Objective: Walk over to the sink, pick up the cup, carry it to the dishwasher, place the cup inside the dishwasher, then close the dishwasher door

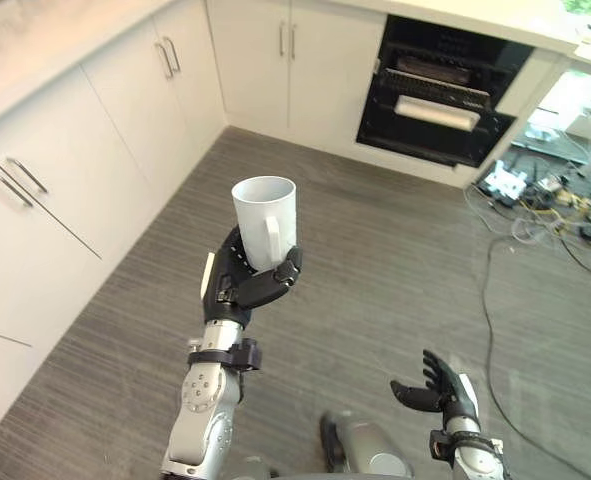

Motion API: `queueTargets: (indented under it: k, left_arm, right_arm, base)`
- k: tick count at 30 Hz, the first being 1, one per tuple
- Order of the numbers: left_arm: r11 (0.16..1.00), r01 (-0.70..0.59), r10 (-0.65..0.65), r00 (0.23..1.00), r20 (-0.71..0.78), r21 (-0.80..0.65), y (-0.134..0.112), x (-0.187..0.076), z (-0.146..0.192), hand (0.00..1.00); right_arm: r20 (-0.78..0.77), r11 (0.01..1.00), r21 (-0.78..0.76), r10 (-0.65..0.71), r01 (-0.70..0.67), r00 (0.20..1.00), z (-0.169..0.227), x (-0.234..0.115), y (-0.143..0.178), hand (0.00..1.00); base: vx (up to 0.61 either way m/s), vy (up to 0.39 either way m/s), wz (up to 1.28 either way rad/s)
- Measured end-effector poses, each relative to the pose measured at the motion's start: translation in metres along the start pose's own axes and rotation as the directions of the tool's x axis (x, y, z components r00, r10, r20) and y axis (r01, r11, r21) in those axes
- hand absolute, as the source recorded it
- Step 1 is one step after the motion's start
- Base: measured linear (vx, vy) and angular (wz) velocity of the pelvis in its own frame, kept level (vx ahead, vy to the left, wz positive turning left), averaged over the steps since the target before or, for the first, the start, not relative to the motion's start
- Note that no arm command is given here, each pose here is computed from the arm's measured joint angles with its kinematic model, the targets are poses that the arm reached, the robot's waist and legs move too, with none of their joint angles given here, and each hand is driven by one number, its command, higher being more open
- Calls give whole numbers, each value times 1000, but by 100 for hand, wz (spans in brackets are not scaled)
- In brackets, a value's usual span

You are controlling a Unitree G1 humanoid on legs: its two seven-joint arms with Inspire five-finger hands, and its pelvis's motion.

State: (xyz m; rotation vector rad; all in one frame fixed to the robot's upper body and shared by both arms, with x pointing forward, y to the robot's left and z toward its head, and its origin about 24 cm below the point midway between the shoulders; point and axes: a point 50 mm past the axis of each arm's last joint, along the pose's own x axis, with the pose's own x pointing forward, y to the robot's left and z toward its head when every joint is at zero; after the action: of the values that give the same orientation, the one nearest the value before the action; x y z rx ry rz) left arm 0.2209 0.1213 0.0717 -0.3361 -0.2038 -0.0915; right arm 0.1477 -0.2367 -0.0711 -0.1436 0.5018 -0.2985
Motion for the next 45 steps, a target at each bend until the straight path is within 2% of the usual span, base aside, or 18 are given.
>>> queueTargets:
  k: [4,8,13,16,21,26,29,33,35,43,45]
  left_arm:
    - [1000,9,-9,999,42,2,0,3,8,30]
    - [999,-32,32,998,61,11,6,3,12,30]
    - [995,-61,58,998,37,78,21,2,13,30]
    - [993,-70,70,998,6,90,21,-2,7,30]
    - [994,72,-75,996,37,87,-1,7,11,30]
    - [998,34,-33,999,-28,55,0,6,-7,30]
    - [1000,-17,19,998,-66,26,3,3,-16,30]
    - [1000,3,-2,999,-54,19,-1,-1,-13,30]
    - [1000,4,-3,999,-49,19,-1,-1,-12,30]
    - [998,-43,43,999,-14,49,11,-1,-2,30]
    - [996,-50,52,998,-28,74,14,-2,-3,30]
  right_arm:
    - [60,1000,12,-28,28,998,17,16,-4,90]
    - [-68,999,-15,-42,42,997,-7,21,-10,90]
    - [-136,999,5,-36,37,990,-23,11,-5,90]
    - [-132,999,30,-13,17,991,-23,10,7,90]
    - [-50,999,31,22,-21,999,-5,13,17,90]
    - [-43,1000,1,-6,6,999,-2,13,5,90]
    - [73,1000,15,-3,2,997,22,7,5,90]
    - [309,999,49,-16,1,951,72,8,7,90]
    - [378,998,59,-18,-5,925,92,15,10,90]
    - [314,999,48,-27,13,949,80,19,10,90]
    - [323,998,68,-16,-6,946,84,20,18,90]
  base:
    - [648,191,-6]
    - [667,380,-48]
    - [757,358,-4]
    - [572,149,-42]
    - [673,54,-13]
    - [744,-76,8]
    - [717,-93,-40]
    - [553,9,-66]
    - [497,175,-84]
    - [520,349,-84]
    - [456,291,-90]
